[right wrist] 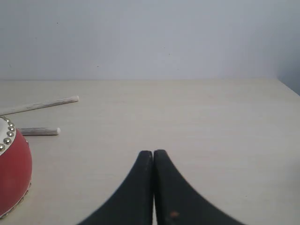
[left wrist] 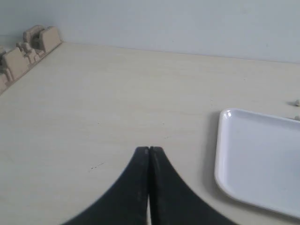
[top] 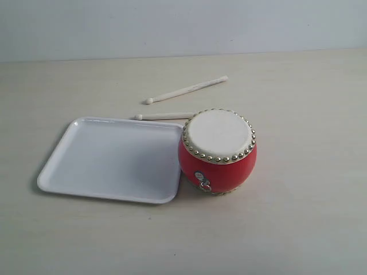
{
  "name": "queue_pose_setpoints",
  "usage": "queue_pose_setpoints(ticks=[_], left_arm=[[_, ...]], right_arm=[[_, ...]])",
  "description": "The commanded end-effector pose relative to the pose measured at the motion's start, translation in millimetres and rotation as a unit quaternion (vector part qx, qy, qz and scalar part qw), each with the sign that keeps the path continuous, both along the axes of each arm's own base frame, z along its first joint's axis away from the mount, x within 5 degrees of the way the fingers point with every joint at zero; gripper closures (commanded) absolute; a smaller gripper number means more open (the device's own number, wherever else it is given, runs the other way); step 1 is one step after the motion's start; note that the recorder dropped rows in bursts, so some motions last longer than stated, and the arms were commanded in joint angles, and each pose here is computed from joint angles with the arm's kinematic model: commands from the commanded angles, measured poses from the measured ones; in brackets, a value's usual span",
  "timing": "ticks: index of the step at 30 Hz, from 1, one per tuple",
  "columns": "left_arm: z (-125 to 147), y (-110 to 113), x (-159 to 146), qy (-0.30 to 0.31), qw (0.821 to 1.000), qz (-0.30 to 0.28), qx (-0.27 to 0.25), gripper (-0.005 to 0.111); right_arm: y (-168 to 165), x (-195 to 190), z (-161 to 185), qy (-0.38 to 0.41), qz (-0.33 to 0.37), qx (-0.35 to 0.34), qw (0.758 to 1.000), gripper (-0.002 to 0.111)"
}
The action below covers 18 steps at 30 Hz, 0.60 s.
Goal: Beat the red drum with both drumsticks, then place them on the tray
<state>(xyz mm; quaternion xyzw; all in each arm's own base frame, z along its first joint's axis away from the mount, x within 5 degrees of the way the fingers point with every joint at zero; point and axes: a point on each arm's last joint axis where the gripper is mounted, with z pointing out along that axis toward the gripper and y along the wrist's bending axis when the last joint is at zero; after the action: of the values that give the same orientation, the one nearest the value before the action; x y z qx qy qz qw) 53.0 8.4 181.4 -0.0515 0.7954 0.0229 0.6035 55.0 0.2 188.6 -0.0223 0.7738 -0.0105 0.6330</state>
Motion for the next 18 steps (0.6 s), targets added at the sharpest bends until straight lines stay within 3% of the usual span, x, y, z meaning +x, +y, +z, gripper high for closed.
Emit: queue_pose_setpoints(ticks=[1, 18], left_arm=[[0.1, -0.1, -0.2, -0.005, 1.000, 0.000, -0.002, 0.107], [0.1, -0.1, -0.2, -0.005, 1.000, 0.000, -0.002, 0.107]], right_arm=[[-0.2, -0.1, -0.3, -0.006, -0.001, -0.003, 1.000, 0.108], [-0.2, -0.1, -0.3, -0.006, -0.001, -0.003, 1.000, 0.108]])
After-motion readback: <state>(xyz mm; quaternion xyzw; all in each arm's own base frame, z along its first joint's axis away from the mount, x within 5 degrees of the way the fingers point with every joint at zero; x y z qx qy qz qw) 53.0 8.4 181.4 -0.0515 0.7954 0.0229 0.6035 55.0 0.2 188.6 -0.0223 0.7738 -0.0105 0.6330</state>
